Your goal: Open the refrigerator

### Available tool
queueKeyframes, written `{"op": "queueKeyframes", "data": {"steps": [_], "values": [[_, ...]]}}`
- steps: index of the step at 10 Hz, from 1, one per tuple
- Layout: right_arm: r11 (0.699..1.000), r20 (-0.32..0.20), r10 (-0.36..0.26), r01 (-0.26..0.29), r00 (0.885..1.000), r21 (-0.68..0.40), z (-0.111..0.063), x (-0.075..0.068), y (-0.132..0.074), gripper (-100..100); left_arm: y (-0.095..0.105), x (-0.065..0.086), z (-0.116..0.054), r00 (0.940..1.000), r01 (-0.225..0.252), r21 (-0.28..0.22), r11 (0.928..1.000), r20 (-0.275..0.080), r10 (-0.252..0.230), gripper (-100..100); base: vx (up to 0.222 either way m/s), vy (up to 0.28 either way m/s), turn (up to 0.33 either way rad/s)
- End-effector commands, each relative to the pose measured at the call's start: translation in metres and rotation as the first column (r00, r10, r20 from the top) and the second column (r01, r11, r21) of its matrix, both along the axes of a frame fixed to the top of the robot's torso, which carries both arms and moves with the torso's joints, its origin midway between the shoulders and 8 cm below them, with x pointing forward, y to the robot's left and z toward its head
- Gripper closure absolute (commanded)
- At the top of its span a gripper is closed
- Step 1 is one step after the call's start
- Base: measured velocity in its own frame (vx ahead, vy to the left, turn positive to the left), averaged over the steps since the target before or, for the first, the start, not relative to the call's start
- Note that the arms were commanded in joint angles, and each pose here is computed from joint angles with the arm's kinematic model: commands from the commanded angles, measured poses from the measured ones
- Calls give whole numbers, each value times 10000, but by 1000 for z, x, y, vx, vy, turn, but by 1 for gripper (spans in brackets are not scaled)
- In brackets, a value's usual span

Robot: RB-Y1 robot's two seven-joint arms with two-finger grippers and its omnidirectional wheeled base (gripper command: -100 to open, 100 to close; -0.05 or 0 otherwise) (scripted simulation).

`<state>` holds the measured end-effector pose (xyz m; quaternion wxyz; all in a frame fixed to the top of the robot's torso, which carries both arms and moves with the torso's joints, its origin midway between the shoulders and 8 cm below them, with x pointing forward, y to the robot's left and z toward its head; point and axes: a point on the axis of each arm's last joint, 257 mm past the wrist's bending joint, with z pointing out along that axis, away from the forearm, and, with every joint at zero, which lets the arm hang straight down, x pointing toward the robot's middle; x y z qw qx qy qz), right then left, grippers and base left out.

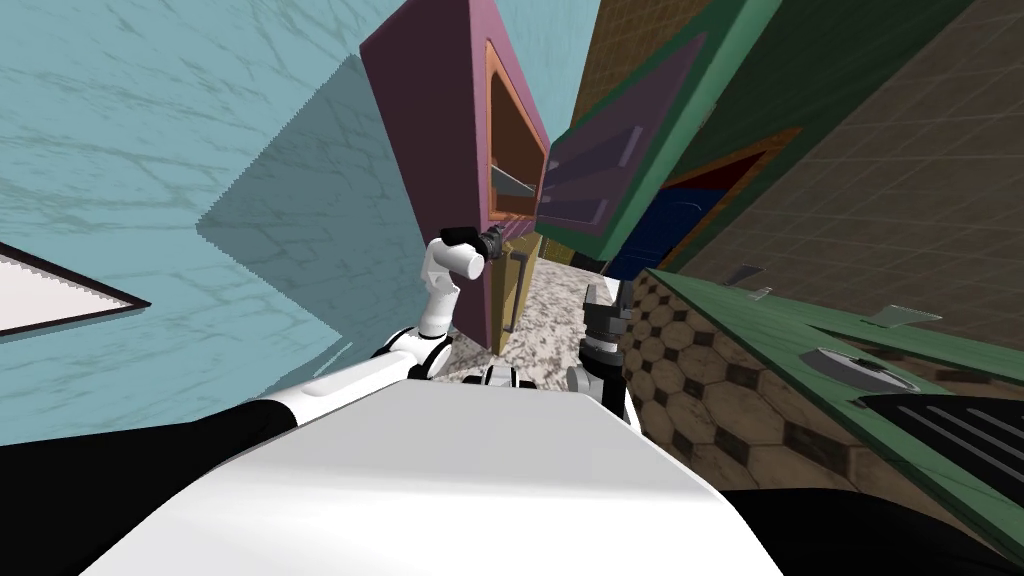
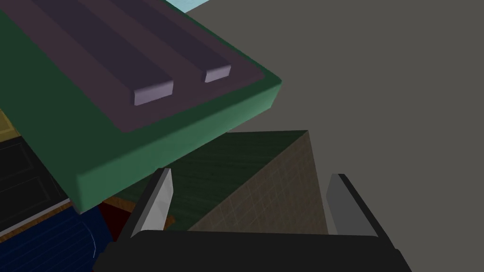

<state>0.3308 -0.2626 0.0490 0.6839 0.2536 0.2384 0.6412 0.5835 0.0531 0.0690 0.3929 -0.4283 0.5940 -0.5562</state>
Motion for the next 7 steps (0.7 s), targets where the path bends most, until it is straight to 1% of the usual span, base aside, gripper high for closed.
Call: {"op": "queueKeyframes", "data": {"steps": [1,2,3,4,5,6,7], "values": [[10000,-1,0,0,10000,0,0,0,0,0,-10,16,21,9988,110,-78,9999,468,-106,-100,-16,13,14],[10000,-1,-1,1,10000,0,0,0,0,0,-10,21,16,9993,82,-67,9999,378,-79,-100,2,-10,22],[10000,-1,-1,1,10000,1,0,0,0,0,-9,27,7,9998,34,-40,10000,211,-33,-100,0,-12,24],[10000,-1,-1,1,10000,1,0,0,0,0,-7,34,-6,10000,-35,23,10000,-65,35,-100,3,1,17],[10000,-1,-1,1,10000,1,0,0,0,0,-6,40,8,9998,-103,-82,9999,184,104,-100,-112,40,-93],[10000,1,1,-1,10000,0,0,0,0,0,-10,46,10,9998,-88,-42,10000,183,88,-100,-138,54,-88],[10000,0,0,0,10000,0,0,0,0,0,-13,51,14,9997,-62,-14,10000,231,63,-100,-71,24,-17]]}}
